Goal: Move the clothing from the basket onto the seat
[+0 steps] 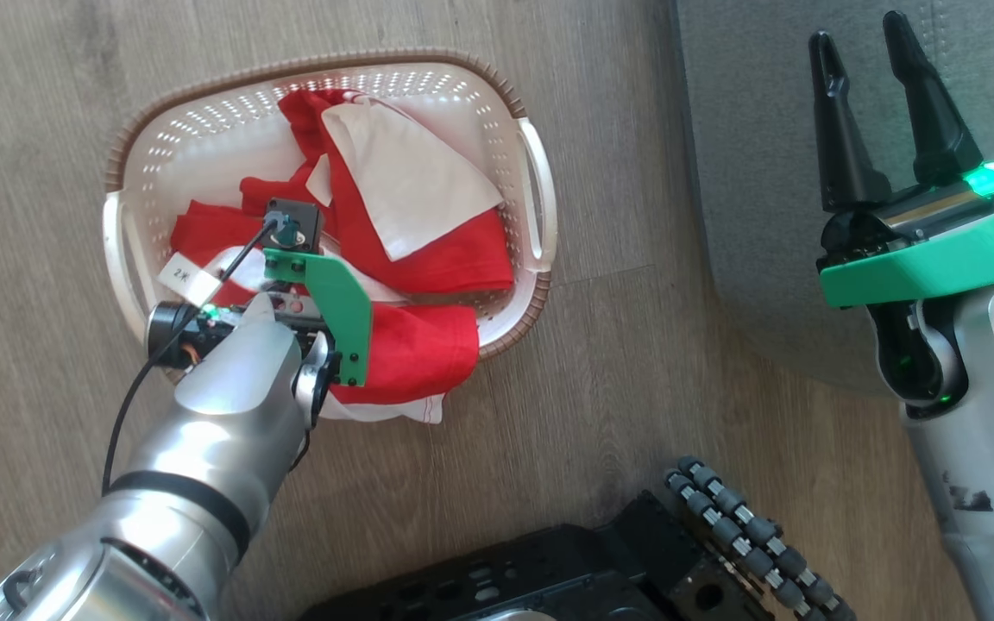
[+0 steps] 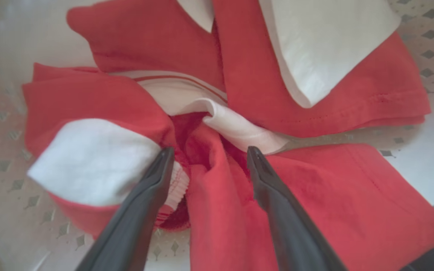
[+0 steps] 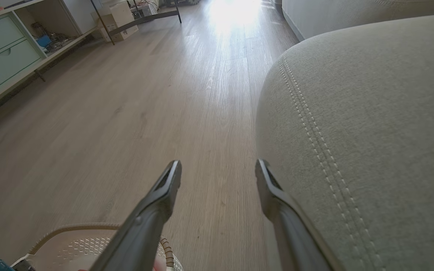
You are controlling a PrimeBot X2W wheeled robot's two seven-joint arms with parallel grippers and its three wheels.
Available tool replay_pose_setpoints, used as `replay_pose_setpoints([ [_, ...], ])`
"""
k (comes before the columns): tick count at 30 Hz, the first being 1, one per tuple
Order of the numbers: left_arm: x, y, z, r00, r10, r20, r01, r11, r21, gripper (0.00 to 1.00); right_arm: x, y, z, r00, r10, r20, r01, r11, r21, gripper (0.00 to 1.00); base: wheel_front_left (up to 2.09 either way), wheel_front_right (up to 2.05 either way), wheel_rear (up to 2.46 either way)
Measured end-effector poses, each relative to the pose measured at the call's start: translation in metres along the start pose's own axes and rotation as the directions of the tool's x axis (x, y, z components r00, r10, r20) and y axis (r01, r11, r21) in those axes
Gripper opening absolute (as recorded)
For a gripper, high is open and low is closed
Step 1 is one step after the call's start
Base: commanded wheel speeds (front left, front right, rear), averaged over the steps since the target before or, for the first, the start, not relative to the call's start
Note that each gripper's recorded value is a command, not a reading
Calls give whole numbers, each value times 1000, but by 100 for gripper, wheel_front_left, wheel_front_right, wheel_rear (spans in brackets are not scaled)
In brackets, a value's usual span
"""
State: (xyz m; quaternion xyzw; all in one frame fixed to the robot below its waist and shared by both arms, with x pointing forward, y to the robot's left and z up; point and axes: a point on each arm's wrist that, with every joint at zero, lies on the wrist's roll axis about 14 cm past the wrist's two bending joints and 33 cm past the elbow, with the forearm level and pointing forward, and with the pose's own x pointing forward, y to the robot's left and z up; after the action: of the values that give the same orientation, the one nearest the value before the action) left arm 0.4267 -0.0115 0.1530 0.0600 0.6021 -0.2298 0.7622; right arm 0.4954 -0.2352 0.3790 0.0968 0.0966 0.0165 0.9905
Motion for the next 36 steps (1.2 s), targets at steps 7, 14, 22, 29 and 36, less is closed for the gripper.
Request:
replay_pose_setpoints([
  [7,5,3,-24,990,25,-142,-24,1000,4,100,-2,-3,-4,1000,-7,-12,7,1000,-3,100,0,0,0],
  [14,8,0,-27,973,10,-230,-3,999,32,100,0,-4,-10,1000,-8,-23,8,1000,-4,100,0,0,0],
  [22,2,-4,-38,949,-2,-315,10,1000,24,100,4,-2,-5,1000,-1,-9,1,1000,-5,100,0,0,0],
  [29,-2,-7,-33,953,-16,-303,20,1000,11,0,4,0,-2,1000,3,-2,-3,1000,-4,100,0,0,0],
  [36,-8,-8,-25,965,-24,-260,25,1000,1,0,3,3,4,1000,10,10,-10,1000,0,100,0,0,0],
])
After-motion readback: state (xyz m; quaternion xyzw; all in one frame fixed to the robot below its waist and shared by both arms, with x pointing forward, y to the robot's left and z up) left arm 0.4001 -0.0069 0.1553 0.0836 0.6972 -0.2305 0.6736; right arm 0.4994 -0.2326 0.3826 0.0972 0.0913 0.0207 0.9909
